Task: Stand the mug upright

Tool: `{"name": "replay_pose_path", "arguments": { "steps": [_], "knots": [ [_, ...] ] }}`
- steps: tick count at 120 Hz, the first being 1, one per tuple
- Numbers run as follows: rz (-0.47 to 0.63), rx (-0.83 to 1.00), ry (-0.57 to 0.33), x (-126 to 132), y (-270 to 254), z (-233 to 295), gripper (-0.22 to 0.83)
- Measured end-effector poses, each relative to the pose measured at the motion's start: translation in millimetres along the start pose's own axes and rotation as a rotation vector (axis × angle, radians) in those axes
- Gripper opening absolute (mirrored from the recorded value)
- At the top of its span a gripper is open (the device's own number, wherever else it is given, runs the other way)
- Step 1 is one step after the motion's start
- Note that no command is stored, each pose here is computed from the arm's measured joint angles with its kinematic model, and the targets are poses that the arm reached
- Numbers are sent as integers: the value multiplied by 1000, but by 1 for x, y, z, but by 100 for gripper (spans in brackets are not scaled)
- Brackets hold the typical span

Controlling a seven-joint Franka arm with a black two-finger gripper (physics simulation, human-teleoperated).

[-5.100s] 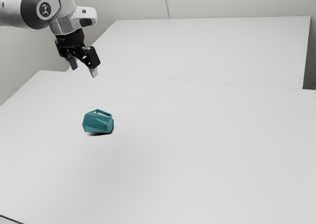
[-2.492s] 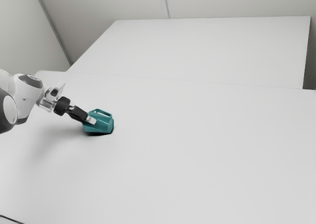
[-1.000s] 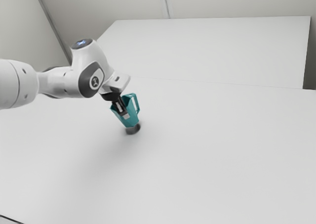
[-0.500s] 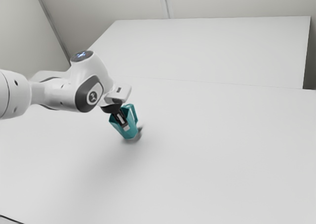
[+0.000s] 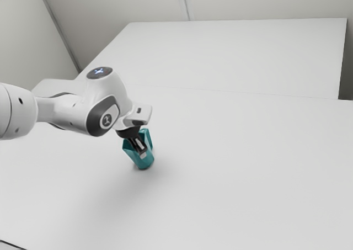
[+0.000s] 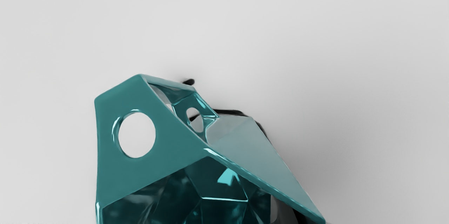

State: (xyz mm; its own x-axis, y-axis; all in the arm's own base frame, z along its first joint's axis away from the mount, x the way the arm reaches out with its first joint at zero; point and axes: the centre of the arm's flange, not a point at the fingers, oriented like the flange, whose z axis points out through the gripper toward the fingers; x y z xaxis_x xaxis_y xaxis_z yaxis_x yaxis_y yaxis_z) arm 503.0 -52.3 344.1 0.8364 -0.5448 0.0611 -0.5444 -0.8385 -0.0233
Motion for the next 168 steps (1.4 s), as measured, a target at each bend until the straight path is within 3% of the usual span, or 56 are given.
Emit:
{"name": "replay_pose_path", "arguments": {
  "steps": [19,45,71,111,146,168],
  "knots": [
    [-27,-2,-4,3,7,2,-17],
    [-62,-11,-13,3,11,1,29],
    [-109,-10,-11,-3,2,-4,50],
    [-128,13,48,-4,8,-66,59],
    [-148,23,87,31,-18,-159,61],
    [-142,64,57,44,-34,-217,61]
  ]
}}
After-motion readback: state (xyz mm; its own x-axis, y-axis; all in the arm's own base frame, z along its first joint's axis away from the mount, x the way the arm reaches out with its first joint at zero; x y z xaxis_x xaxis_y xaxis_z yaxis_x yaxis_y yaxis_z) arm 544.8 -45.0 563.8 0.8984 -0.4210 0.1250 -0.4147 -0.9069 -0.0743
